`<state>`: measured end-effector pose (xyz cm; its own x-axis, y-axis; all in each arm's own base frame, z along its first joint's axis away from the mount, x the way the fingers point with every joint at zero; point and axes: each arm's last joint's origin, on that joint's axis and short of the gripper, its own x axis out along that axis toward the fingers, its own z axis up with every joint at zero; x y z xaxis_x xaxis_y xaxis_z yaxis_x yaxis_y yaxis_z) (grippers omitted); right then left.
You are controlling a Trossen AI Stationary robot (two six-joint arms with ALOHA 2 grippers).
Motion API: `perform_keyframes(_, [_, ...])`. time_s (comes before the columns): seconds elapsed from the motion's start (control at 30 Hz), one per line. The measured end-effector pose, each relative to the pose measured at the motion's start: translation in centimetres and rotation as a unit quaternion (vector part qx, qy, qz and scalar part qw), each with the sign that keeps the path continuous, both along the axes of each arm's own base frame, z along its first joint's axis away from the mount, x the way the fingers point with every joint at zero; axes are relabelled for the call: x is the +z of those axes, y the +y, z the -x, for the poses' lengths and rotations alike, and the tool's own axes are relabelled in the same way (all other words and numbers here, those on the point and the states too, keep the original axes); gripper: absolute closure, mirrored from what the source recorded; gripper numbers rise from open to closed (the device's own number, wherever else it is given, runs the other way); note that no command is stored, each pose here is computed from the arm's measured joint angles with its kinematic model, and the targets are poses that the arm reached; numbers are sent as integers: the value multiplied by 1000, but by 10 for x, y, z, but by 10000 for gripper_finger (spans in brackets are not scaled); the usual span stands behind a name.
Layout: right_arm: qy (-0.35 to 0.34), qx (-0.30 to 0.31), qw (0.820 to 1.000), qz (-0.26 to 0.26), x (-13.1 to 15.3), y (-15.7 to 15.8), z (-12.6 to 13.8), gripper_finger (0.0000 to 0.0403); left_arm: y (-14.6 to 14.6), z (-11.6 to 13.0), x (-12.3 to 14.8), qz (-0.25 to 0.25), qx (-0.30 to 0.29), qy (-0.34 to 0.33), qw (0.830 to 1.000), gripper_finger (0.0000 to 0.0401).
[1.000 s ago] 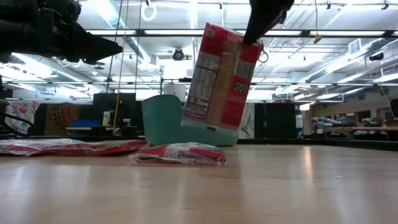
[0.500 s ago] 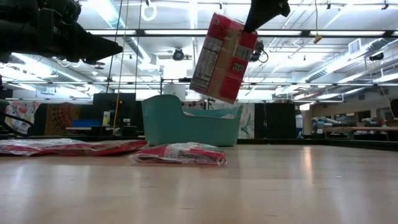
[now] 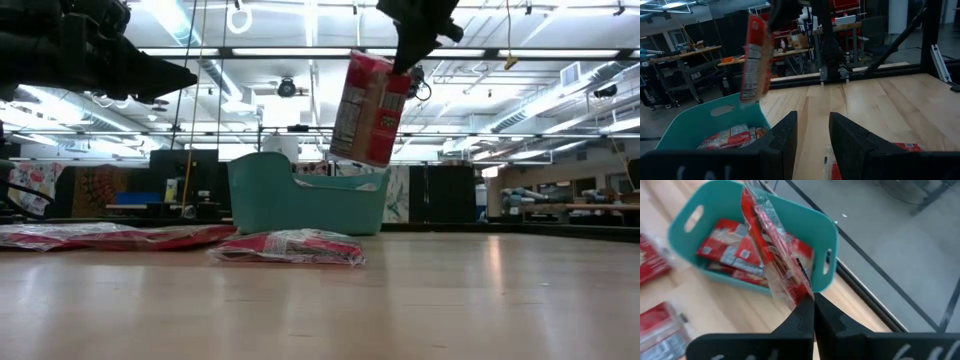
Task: Sort popcorn bags into baskets
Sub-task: Put the popcorn bag into the blue bin
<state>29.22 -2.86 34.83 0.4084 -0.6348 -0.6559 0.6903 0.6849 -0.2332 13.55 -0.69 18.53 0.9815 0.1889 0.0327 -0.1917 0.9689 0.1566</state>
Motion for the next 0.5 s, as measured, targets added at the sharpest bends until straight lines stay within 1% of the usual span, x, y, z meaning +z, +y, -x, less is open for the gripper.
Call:
perform_keyframes(0.17, [-3, -17, 1000, 0, -5, -17, -1, 400, 0, 0, 0, 0, 0, 0, 1000, 282])
perform_keyframes(0.27, [-5, -18, 1000, -16, -14, -26, -2, 400, 0, 0, 0, 0, 0, 0, 1000, 282])
perform_keyframes(0.4, [-23, -4, 999, -33, -31, -34, -7, 400, 0, 0, 0, 0, 0, 0, 1000, 282])
perform_keyframes(0.5, [-57, 17, 997, -42, -37, -36, -13, 400, 0, 0, 0, 0, 0, 0, 1000, 282])
